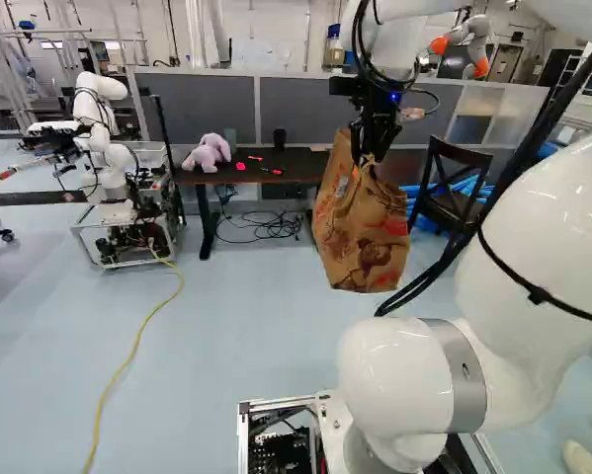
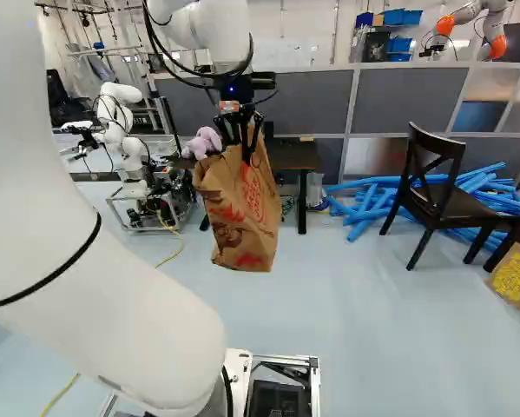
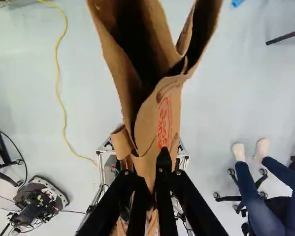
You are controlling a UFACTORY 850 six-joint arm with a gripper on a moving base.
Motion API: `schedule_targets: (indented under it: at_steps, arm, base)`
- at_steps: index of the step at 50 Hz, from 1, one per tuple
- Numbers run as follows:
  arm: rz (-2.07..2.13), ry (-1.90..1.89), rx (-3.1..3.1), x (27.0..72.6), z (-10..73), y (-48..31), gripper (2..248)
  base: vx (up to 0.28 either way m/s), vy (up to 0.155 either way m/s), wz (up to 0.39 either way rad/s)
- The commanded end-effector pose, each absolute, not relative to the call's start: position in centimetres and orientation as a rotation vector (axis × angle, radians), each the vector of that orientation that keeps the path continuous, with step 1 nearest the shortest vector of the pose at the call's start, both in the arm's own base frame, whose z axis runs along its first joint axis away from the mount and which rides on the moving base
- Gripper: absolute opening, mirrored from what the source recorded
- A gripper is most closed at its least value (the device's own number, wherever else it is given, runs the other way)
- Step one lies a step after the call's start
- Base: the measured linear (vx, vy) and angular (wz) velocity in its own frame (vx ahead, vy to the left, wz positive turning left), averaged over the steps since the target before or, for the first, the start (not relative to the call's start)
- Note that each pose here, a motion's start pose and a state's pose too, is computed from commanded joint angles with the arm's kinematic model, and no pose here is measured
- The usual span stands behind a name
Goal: Pick up the bag on the ground and place it on the table
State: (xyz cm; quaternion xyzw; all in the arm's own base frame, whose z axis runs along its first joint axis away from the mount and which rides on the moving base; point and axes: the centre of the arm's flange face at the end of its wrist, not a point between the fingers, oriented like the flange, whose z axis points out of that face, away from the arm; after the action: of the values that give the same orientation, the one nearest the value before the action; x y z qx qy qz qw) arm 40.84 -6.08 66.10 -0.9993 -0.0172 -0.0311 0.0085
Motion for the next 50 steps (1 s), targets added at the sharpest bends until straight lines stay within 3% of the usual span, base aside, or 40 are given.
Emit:
schedule_targets:
  at_steps: [24, 50]
  arm:
    - [-0.097, -0.054, -3.123, 40.84, 66.10, -6.08, 21]
    - [-0.097, -0.054, -3.123, 40.84, 66.10, -6.08, 21]
  base:
    - [0.099, -0.050, 0.004]
    - [0.115, -0.094, 0.005]
